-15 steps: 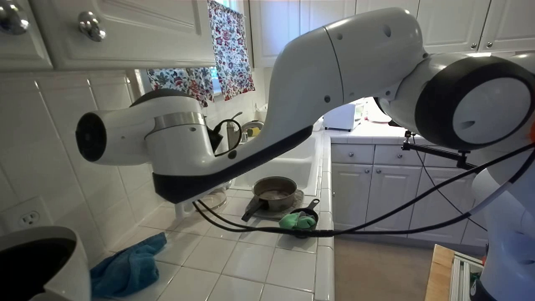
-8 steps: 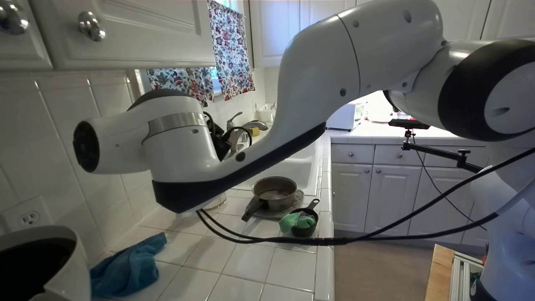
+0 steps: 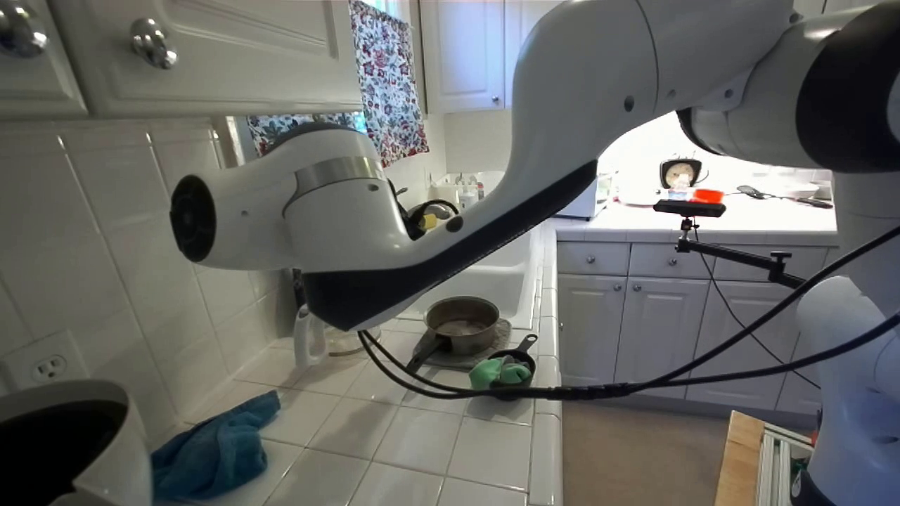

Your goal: Put the coffee pod in the black measuring cup.

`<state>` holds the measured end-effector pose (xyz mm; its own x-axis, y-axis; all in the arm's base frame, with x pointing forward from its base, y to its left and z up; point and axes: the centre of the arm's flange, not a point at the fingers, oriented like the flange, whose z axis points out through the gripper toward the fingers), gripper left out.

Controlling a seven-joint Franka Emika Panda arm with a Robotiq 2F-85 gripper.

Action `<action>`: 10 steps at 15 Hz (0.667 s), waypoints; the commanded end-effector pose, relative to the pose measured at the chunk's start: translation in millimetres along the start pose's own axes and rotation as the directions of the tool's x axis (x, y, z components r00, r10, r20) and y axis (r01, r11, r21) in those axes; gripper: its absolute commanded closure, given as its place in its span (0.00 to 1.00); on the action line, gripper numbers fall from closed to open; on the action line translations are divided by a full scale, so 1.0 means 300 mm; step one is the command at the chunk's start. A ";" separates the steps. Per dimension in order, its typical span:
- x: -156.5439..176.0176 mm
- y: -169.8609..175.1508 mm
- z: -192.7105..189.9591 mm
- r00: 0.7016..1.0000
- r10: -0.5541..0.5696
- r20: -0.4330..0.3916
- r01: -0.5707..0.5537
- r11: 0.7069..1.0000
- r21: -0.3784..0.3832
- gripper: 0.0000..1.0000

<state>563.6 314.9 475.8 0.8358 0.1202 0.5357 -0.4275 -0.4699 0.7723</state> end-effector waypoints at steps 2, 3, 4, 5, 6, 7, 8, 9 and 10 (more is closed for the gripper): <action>-0.125 0.107 0.078 0.999 -0.036 0.020 0.034 0.996 0.085 0.74; -0.140 0.119 0.089 0.999 -0.041 0.027 0.038 0.994 0.099 0.74; -0.158 0.119 0.109 0.998 -0.047 0.036 0.043 0.993 0.114 0.74; -0.185 0.128 0.118 0.998 -0.048 0.049 0.041 0.991 0.127 0.74; -0.206 0.138 0.132 0.997 -0.052 0.062 0.043 0.989 0.139 0.74; -0.234 0.145 0.147 0.996 -0.059 0.069 0.048 0.987 0.156 0.74; -0.251 0.156 0.156 0.995 -0.062 0.075 0.048 0.985 0.168 0.74; -0.278 0.163 0.170 0.996 -0.058 0.069 0.044 0.982 0.184 0.74; -0.294 0.173 0.177 0.996 -0.055 0.063 0.041 0.979 0.202 0.74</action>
<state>519.3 258.5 454.6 0.8881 0.0876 0.4512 -0.3235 -0.5782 0.7490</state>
